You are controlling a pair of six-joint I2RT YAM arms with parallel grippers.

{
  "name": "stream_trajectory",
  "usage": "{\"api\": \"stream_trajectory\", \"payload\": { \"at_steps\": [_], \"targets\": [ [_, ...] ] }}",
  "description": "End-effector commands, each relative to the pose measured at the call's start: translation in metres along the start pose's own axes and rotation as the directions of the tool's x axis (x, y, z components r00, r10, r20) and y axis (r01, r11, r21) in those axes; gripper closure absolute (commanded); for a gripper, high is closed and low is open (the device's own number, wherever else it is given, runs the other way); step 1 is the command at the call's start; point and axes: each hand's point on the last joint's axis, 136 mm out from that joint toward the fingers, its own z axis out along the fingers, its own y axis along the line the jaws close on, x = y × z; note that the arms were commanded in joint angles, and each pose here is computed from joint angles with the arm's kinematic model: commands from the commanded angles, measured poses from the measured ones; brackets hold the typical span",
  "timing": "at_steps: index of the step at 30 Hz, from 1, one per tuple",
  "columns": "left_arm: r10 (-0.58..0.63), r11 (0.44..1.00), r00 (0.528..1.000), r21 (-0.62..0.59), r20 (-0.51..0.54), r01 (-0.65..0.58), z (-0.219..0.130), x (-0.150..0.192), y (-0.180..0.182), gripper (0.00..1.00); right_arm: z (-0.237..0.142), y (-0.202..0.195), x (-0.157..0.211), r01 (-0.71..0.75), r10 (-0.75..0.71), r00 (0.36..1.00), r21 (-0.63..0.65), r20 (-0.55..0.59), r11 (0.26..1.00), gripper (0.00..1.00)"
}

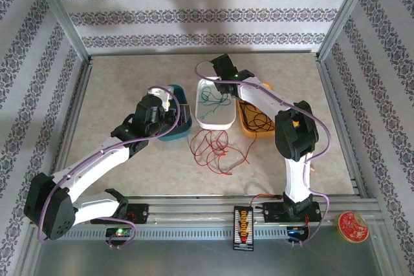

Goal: Untangle the cables

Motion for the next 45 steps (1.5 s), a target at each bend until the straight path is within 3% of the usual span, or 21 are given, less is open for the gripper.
{"api": "stream_trajectory", "payload": {
  "at_steps": [1, 5, 9, 14, 17, 23, 28, 31, 34, 37, 45],
  "targets": [
    [0.032, 0.998, 0.999, 0.062, -0.039, -0.030, 0.005, 0.001, -0.015, 0.23, -0.045, -0.015, -0.016, -0.154, 0.161, 0.984, -0.092, 0.071, 0.984, 0.53],
    [0.133, 0.984, 0.981, 0.138, -0.141, -0.113, 0.018, 0.031, -0.041, 0.23, -0.077, -0.016, 0.023, -0.283, 0.290, 0.957, -0.147, 0.027, 0.948, 0.53],
    [0.260, 0.949, 0.939, 0.239, -0.226, -0.205, 0.031, 0.065, -0.077, 0.23, -0.095, -0.012, 0.095, -0.414, 0.404, 0.910, -0.162, -0.094, 0.896, 0.52],
    [0.426, 0.867, 0.842, 0.415, -0.331, -0.275, 0.036, 0.118, -0.117, 0.24, -0.119, -0.003, 0.165, -0.524, 0.493, 0.849, -0.191, -0.188, 0.830, 0.51],
    [0.524, 0.810, 0.757, 0.502, -0.390, -0.303, 0.034, 0.152, -0.131, 0.26, -0.126, -0.001, 0.192, -0.576, 0.537, 0.815, -0.198, -0.218, 0.793, 0.51],
    [0.658, 0.725, 0.603, 0.594, -0.451, -0.348, 0.036, 0.198, -0.143, 0.36, -0.125, -0.009, 0.205, -0.638, 0.597, 0.767, -0.182, -0.234, 0.748, 0.50],
    [0.689, 0.715, 0.524, 0.588, -0.501, -0.378, 0.051, 0.218, -0.136, 0.45, -0.124, -0.016, 0.198, -0.652, 0.616, 0.756, -0.183, -0.222, 0.736, 0.50],
    [0.691, 0.722, 0.489, 0.542, -0.532, -0.430, 0.061, 0.223, -0.122, 0.57, -0.126, -0.019, 0.195, -0.653, 0.619, 0.756, -0.185, -0.210, 0.735, 0.50],
    [0.694, 0.719, 0.495, 0.537, -0.523, -0.440, 0.064, 0.221, -0.123, 0.80, -0.127, -0.023, 0.196, -0.661, 0.631, 0.749, -0.178, -0.202, 0.729, 0.50],
    [0.682, 0.719, 0.566, 0.565, -0.463, -0.405, 0.059, 0.204, -0.142, 1.00, -0.127, -0.025, 0.199, -0.673, 0.644, 0.738, -0.170, -0.202, 0.720, 0.50],
    [0.587, 0.693, 0.791, 0.612, -0.171, -0.382, 0.025, 0.106, -0.197, 1.00, -0.126, -0.033, 0.198, -0.699, 0.675, 0.715, -0.145, -0.184, 0.701, 0.50]
  ]
}}
